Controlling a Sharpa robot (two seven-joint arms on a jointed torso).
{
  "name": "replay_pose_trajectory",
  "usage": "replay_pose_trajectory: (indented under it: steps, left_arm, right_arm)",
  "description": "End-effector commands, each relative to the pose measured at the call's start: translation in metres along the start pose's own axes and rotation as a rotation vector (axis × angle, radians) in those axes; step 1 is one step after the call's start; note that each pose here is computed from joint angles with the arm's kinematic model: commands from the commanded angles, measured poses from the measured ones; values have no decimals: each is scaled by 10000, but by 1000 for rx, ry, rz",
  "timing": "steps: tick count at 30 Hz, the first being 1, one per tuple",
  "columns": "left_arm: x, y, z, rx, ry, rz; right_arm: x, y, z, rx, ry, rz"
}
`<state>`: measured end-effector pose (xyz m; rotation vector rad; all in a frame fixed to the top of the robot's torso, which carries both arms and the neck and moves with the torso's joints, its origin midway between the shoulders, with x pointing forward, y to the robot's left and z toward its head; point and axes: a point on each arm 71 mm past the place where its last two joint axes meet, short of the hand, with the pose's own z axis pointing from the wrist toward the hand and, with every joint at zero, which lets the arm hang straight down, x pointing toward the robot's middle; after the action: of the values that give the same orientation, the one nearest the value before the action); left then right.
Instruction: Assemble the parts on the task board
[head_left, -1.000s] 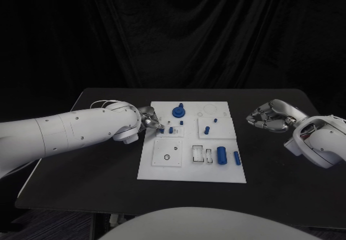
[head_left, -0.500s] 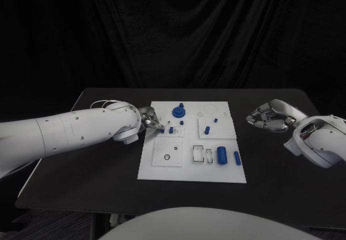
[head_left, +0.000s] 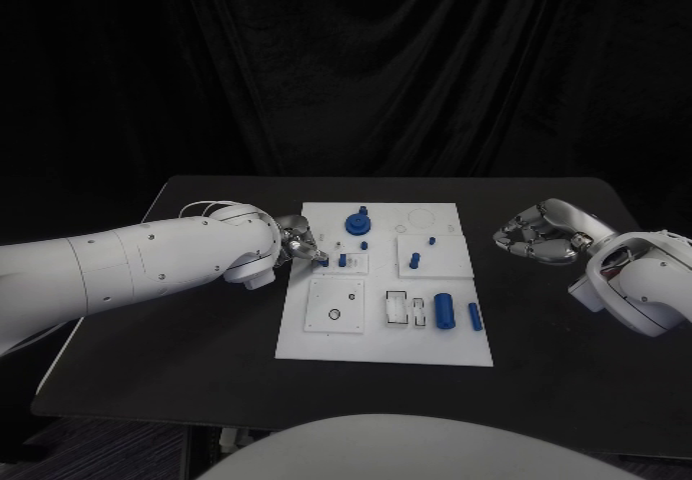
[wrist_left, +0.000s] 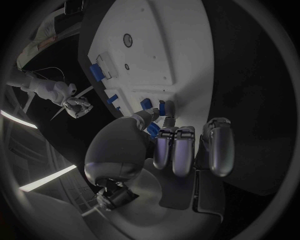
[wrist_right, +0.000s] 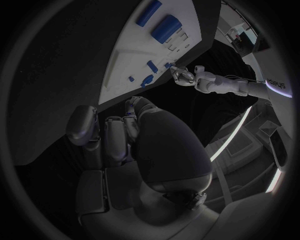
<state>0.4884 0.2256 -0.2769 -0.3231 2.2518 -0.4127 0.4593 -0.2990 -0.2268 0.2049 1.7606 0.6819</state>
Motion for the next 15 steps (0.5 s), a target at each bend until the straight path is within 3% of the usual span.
replay_pose_trajectory:
  steps: [1, 15]
  left_arm:
    - [49, 13, 3, -8, 29, 4]
    - [67, 5, 9, -2, 38, 7]
  right_arm:
    - [13, -18, -3, 17, 7, -4]
    - [22, -14, 4, 19, 12, -3]
